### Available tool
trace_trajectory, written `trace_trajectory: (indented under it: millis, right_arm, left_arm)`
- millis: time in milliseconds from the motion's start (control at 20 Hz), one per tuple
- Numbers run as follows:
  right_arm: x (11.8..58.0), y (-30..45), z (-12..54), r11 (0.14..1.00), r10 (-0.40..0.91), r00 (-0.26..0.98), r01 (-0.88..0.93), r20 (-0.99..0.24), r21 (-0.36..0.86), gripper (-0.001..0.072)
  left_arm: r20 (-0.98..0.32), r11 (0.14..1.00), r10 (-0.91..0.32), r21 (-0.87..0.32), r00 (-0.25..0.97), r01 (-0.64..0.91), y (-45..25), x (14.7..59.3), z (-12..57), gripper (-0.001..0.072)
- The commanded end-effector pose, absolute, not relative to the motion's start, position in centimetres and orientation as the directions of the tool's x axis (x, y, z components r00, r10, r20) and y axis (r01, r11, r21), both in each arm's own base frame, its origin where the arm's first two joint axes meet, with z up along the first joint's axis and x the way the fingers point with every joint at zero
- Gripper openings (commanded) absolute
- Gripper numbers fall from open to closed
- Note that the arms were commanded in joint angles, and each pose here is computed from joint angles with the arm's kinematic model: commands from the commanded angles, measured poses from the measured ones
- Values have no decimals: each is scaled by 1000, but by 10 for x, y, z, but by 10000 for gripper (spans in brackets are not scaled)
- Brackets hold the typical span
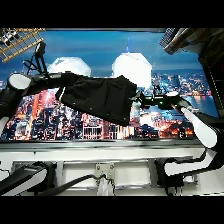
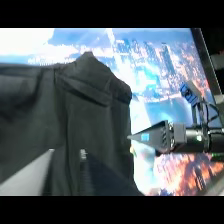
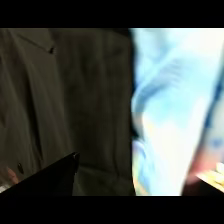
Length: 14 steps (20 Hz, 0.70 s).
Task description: Fold the clothes and pants, and hang the long-sleeved shirts on hangers.
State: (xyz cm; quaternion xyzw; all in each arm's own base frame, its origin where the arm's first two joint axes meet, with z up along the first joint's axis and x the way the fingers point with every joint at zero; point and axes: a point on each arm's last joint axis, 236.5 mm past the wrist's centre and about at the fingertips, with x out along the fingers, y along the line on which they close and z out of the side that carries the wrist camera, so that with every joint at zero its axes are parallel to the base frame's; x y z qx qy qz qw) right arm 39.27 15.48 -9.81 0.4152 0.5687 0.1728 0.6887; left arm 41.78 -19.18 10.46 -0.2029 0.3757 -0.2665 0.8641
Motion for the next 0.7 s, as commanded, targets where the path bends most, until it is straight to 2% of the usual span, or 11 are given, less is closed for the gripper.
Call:
trace_trajectory:
  millis: [0, 50, 150, 200, 400, 650]
  right_arm:
    - [397, 176, -103, 600, 711, 278, 240, -646, 763, 479]
    - [397, 179, -105, 604, 704, 281, 246, -652, 758, 412]
    - [395, 184, -104, 601, 709, 270, 252, -651, 759, 127]
    - [392, 186, -102, 591, 720, 258, 258, -644, 764, 28]
    - [379, 165, -76, 613, 726, 223, 218, -650, 760, 27]
    - [386, 101, -29, 722, 612, 256, 203, -748, 661, 26]
  left_arm:
    - [-547, 783, -609, -533, 575, 321, -214, 427, 85, 104]
    - [-568, 780, -616, -536, 546, 322, -224, 425, 71, 75]
    - [-614, 779, -623, -544, 484, 313, -238, 421, 40, 74]
    - [-637, 777, -628, -550, 448, 307, -243, 418, 25, 74]
    - [-669, 770, -638, -556, 382, 312, -259, 416, 3, 74]
    - [-707, 750, -657, -574, 263, 329, -300, 388, -27, 80]
